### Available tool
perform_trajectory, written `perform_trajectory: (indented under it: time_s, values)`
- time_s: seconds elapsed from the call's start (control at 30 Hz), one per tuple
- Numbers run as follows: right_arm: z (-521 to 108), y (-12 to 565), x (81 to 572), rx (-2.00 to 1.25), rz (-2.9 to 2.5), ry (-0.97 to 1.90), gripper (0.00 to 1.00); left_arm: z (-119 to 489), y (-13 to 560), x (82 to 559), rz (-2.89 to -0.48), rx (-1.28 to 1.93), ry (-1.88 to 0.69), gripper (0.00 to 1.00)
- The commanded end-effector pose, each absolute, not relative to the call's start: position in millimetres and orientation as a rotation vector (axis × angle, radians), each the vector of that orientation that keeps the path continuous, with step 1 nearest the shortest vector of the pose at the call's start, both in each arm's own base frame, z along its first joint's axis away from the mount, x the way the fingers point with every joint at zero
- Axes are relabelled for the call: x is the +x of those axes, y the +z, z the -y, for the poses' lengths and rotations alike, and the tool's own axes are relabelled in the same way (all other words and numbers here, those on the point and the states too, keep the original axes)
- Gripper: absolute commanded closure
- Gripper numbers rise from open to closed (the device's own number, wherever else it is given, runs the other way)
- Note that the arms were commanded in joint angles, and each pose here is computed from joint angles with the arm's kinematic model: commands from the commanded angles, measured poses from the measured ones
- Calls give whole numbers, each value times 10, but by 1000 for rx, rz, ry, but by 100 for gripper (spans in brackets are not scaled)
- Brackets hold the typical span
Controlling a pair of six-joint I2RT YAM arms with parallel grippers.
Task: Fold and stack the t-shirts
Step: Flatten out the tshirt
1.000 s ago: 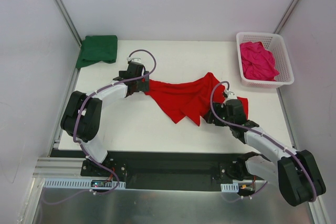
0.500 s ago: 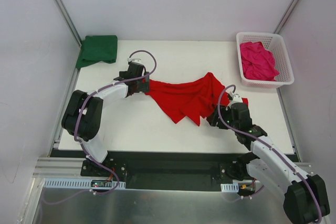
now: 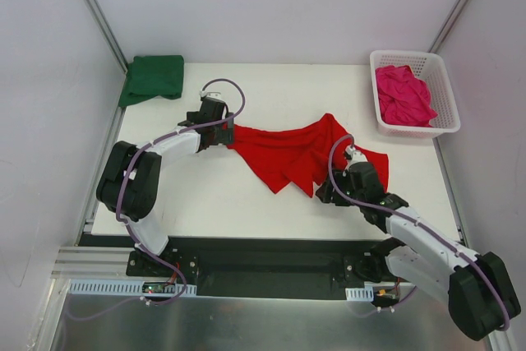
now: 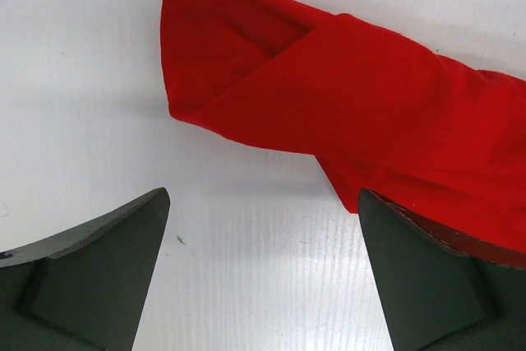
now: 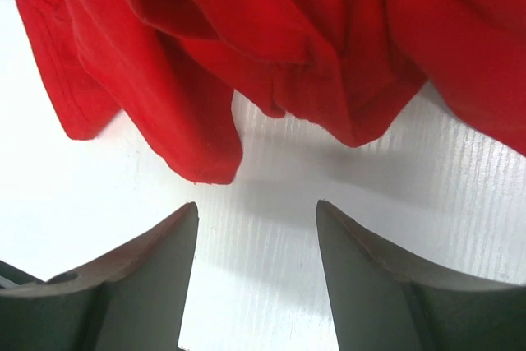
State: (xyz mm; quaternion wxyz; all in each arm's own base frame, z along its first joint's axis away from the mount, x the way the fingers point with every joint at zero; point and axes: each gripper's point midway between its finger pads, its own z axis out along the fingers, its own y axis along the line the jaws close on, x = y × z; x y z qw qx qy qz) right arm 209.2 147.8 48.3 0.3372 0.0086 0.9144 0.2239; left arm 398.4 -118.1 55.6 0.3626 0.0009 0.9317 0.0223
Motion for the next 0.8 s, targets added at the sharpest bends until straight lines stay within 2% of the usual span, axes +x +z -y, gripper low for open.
perform_trajectory:
  time_s: [0.0, 0.37, 0.77]
  values:
    - [-1553, 562, 2239, 33, -2340, 582, 38, 1218, 635, 4065, -2374, -7, 44, 1]
    - [-1738, 574, 2497, 38, -2321, 623, 38, 1198, 622, 4070, -2374, -6, 60, 1]
    - [-1737, 492, 2562, 20, -2342, 584, 39, 1201, 593, 4098, -2378, 1, 69, 1]
